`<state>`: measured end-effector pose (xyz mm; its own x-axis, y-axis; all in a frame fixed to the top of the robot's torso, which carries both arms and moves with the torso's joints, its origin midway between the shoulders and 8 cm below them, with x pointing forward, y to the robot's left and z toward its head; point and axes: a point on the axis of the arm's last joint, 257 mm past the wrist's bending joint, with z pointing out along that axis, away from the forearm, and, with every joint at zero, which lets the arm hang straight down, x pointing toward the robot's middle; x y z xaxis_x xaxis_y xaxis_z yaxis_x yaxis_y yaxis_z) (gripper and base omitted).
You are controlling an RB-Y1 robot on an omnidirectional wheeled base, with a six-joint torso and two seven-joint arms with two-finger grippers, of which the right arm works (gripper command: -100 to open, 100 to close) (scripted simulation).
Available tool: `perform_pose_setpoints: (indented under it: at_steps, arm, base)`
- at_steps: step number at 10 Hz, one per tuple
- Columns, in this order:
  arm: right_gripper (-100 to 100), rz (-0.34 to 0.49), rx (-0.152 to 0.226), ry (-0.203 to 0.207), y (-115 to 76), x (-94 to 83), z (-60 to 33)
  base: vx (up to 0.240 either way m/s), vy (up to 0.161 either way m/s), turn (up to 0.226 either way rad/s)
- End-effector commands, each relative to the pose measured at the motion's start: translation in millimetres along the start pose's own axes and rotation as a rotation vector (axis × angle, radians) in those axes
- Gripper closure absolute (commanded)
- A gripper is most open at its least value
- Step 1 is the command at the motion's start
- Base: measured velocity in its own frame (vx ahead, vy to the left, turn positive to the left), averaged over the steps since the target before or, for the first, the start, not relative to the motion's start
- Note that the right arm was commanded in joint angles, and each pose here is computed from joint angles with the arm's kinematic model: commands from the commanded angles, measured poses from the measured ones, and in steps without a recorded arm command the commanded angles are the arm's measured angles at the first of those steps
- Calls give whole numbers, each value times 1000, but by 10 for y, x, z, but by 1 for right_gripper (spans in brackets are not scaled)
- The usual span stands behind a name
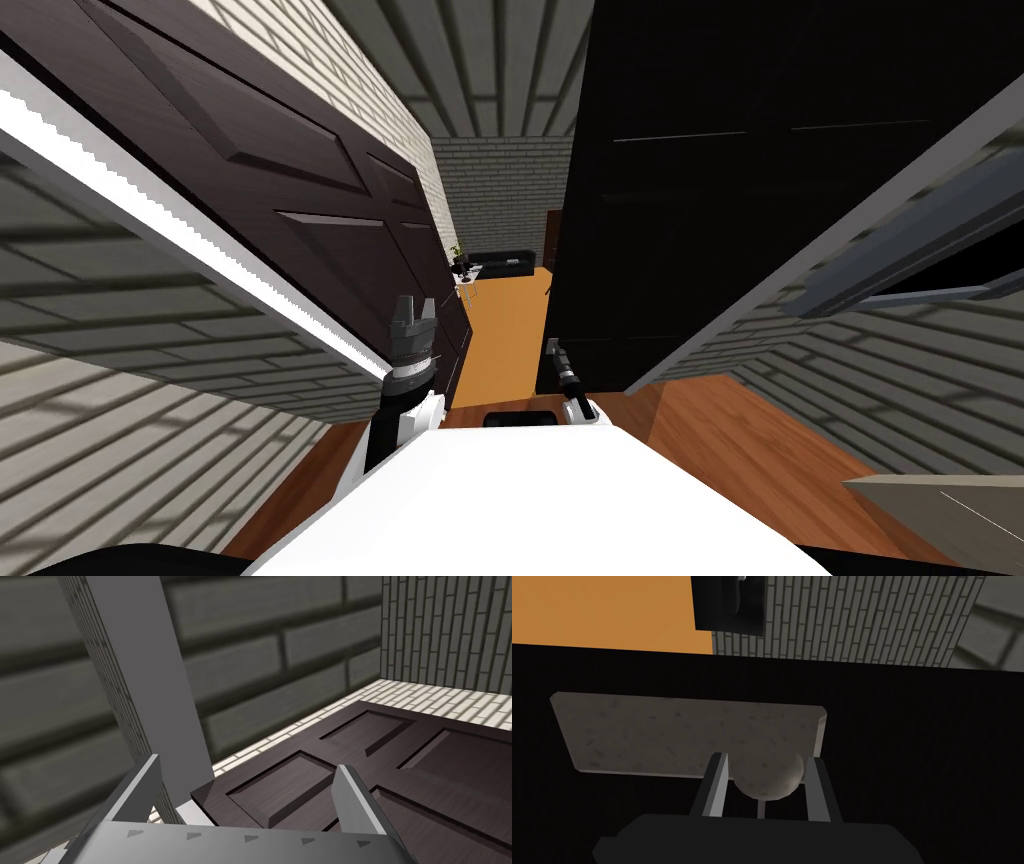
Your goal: Push the door open
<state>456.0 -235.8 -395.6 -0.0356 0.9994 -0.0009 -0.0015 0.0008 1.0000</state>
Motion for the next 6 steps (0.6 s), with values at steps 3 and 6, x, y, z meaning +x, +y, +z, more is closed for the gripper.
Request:
perform_pose_setpoints:
  at_steps: [3, 6]
  arm:
    - [100, -11, -3, -40, 29, -211, 7]
    - [100, -15, -3, -80, 36, -390, 8]
  base:
    - [139, 43, -38]
    - [188, 51, -42]
